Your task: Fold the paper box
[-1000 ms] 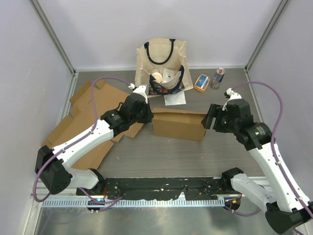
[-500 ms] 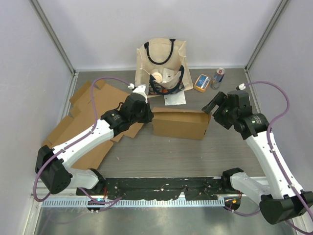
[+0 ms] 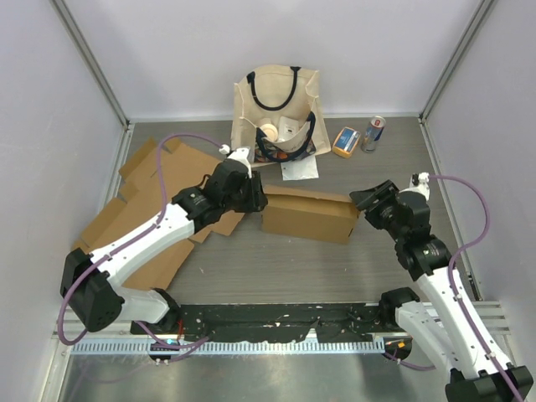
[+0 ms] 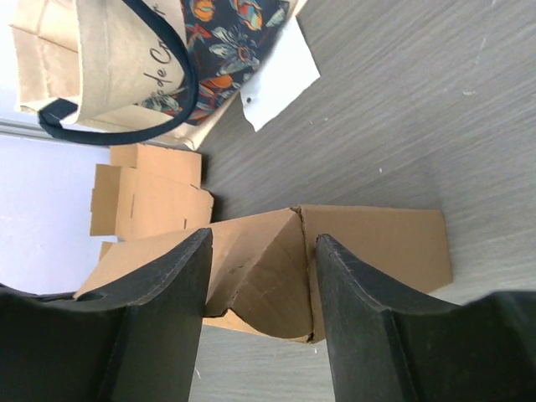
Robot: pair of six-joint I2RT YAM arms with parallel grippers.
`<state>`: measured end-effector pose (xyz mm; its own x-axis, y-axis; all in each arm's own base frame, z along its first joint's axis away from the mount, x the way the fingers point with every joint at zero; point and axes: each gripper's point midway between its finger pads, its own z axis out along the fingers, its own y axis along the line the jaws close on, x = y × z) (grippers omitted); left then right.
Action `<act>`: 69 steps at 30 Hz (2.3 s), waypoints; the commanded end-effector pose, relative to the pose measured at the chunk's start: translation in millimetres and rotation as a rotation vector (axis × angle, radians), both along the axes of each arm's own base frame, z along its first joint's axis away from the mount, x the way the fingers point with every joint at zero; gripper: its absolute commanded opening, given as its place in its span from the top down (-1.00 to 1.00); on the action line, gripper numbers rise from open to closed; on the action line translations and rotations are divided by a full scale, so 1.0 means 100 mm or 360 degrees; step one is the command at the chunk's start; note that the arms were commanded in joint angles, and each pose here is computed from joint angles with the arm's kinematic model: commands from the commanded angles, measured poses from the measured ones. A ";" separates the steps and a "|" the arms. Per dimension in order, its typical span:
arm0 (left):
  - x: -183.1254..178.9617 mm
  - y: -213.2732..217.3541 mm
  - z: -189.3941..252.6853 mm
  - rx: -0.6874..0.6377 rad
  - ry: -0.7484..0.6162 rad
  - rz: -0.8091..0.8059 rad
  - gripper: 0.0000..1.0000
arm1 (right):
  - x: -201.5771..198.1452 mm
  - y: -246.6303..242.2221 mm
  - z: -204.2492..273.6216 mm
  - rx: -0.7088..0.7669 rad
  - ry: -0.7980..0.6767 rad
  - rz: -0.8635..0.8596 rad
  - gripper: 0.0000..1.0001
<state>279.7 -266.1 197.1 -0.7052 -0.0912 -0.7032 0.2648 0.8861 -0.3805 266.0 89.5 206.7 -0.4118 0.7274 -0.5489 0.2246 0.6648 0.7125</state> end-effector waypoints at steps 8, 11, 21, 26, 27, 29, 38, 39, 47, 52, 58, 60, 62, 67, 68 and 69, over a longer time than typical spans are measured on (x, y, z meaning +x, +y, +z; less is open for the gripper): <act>-0.44 0.21 0.45 -0.0390 0.0275 -0.0202 -0.99 | 0.10 0.02 -0.10 -0.0031 -0.0297 0.0059 -0.08; -0.29 0.22 0.78 -0.0699 0.0281 -0.0203 -1.00 | 0.10 0.02 -0.22 -0.0049 -0.0311 0.0067 -0.05; -0.04 -0.05 0.56 -0.0867 0.0436 -0.0238 -0.66 | 0.04 0.10 -0.32 -0.0018 -0.0357 0.0148 0.10; -0.13 -0.05 0.28 -0.0842 0.0505 -0.0229 -0.21 | 0.04 0.10 -0.30 -0.0018 -0.0357 0.0148 0.11; -0.18 -0.05 0.21 -0.0840 0.0532 -0.0233 -0.15 | 0.04 0.10 -0.30 -0.0020 -0.0358 0.0144 0.12; -0.25 -0.08 0.21 -0.0847 0.0528 -0.0259 -0.07 | 0.03 0.09 -0.31 -0.0024 -0.0336 0.0137 0.13; -0.42 0.03 -0.58 -0.0681 0.0664 -0.0096 0.29 | -0.12 -0.04 -0.89 0.0020 -0.0134 -0.0001 0.36; -0.45 0.06 -0.66 -0.0657 0.0677 -0.0078 0.31 | -0.12 -0.06 -0.87 0.0005 -0.0136 -0.0010 0.36; -0.50 0.05 -0.19 -0.0670 0.0547 -0.0214 -0.59 | -0.09 0.11 -0.31 -0.0237 -0.0142 0.0323 -0.22; -0.55 0.06 -0.16 -0.0672 0.0563 -0.0219 -0.38 | -0.03 0.23 -0.35 -0.0226 -0.0111 0.0427 -0.21; -0.77 0.10 -0.62 -0.0614 0.0601 -0.0165 -0.40 | -0.11 0.17 -0.89 -0.0049 -0.0152 0.0256 0.24; -0.83 0.13 -0.85 -0.0584 0.0586 -0.0128 -0.37 | -0.17 0.14 -1.21 0.0033 -0.0126 0.0190 0.39; -0.94 0.19 -1.10 -0.0476 0.0556 -0.0124 -0.11 | -0.16 0.13 -1.30 0.0075 -0.0144 0.0158 0.51; -0.97 0.23 -1.05 -0.0416 0.0511 -0.0145 -0.46 | -0.11 0.08 -1.17 -0.0072 -0.0119 0.0180 0.52; -0.93 0.19 -0.83 -0.0444 0.0476 -0.0162 -0.61 | -0.09 0.08 -1.08 -0.0085 -0.0143 0.0181 0.48; -0.92 0.16 -0.72 -0.0464 0.0467 -0.0173 -0.71 | -0.03 0.09 -0.88 -0.0090 -0.0209 0.0190 0.47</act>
